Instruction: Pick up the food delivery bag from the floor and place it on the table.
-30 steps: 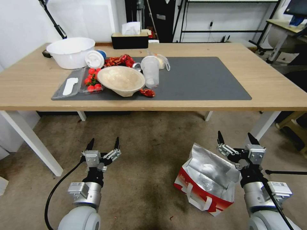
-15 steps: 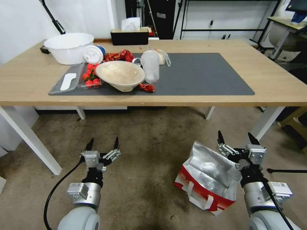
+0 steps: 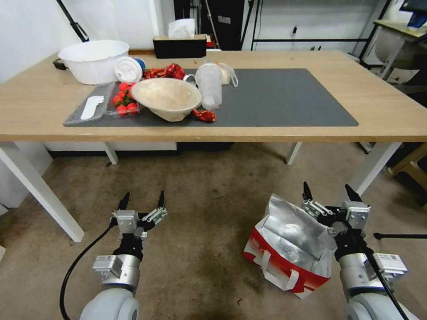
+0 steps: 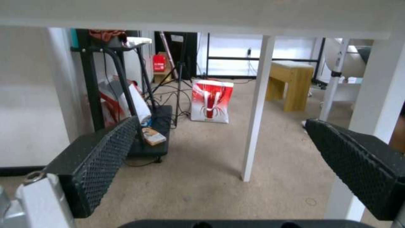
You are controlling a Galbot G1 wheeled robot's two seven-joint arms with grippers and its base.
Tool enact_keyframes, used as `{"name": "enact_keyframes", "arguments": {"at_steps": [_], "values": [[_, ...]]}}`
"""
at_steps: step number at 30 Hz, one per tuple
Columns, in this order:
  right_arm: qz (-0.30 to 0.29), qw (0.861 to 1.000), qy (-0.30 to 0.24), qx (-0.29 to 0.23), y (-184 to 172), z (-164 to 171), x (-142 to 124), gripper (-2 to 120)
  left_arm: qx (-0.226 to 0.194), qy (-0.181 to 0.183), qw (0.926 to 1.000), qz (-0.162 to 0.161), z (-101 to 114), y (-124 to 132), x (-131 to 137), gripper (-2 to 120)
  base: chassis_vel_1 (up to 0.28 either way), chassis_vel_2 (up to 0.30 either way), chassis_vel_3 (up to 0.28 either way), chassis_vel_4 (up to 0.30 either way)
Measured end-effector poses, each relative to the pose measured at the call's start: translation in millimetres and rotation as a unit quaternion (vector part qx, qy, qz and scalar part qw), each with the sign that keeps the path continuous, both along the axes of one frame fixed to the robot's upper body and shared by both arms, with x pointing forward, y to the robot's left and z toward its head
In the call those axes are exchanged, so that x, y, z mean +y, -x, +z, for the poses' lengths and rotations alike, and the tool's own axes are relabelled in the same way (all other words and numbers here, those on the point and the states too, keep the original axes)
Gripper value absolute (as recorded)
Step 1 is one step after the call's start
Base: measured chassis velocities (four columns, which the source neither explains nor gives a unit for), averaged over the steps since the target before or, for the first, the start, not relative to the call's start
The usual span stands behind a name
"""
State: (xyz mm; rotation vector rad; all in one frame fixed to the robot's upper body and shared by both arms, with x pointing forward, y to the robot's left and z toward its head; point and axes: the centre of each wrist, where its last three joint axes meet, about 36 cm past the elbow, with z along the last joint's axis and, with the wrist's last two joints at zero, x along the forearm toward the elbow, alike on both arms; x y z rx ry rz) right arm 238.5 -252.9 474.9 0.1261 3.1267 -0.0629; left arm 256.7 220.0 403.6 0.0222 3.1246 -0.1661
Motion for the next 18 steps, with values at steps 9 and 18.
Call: {"name": "enact_keyframes", "arguments": {"at_steps": [9, 18], "values": [[0.000, 1.000, 0.000, -0.001, -0.2, 0.1, -0.2, 100, -0.001, 0.000, 1.0000, 0.000, 0.5, -0.4, 0.1, 100, 0.000, 0.000, 0.000, 0.000], [0.001, 1.000, 0.001, 0.000, -1.0, -1.1, -0.6, 100, 0.001, 0.000, 1.0000, 0.001, -1.3, -1.0, 0.1, 100, 0.000, 0.000, 0.000, 0.000]]}}
